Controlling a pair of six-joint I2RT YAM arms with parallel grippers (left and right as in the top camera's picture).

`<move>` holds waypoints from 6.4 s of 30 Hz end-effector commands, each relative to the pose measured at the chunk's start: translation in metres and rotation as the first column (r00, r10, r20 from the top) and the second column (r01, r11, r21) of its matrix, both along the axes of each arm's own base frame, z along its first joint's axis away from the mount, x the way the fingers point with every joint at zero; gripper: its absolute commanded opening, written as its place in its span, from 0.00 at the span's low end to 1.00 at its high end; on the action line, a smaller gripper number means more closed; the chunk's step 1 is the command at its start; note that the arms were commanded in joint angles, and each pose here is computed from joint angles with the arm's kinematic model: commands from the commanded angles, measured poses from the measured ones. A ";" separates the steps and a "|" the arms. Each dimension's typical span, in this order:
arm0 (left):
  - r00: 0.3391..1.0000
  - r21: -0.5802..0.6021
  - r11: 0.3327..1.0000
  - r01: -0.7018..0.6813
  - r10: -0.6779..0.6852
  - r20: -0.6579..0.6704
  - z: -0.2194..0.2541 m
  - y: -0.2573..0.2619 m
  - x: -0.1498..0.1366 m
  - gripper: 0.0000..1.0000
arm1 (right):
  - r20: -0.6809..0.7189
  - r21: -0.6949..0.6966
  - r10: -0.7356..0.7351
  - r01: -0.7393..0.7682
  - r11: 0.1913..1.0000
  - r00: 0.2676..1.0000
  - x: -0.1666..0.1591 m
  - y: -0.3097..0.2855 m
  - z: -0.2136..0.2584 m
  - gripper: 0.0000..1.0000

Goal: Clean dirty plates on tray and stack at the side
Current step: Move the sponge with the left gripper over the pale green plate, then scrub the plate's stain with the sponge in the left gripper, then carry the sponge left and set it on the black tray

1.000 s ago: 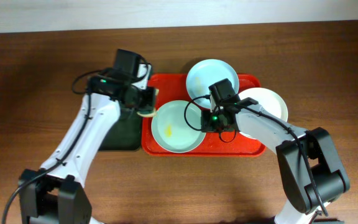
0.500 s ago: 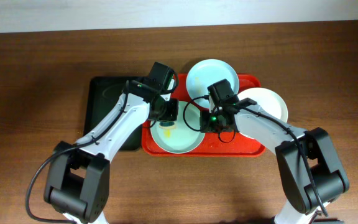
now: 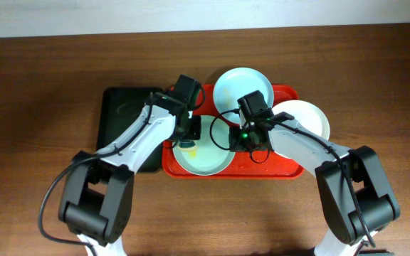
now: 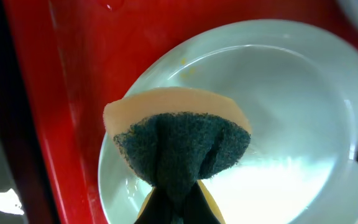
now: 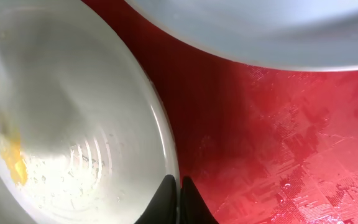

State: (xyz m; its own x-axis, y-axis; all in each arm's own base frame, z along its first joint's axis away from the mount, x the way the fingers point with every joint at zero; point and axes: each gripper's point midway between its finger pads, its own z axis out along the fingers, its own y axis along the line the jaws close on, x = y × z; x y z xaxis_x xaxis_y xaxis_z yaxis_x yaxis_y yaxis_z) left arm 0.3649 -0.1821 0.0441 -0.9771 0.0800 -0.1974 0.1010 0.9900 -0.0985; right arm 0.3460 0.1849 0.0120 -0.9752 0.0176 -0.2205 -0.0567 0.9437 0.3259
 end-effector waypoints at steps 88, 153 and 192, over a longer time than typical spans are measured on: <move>0.987 -0.016 0.999 -0.041 0.038 -0.155 -0.075 0.002 -0.033 0.00 | -0.015 -0.034 0.011 -0.011 0.999 1.000 -0.006 -0.003 -0.008 0.04; 0.938 -0.528 0.844 0.098 -0.255 -0.234 -0.047 -0.099 -0.050 0.00 | -0.012 -0.036 0.010 -0.010 0.999 1.000 -0.005 -0.004 -0.008 0.04; 0.955 0.201 0.935 -0.291 0.271 0.119 0.025 0.190 0.031 0.00 | -0.025 -0.041 0.010 -0.011 0.999 1.000 -0.008 -0.005 -0.009 0.13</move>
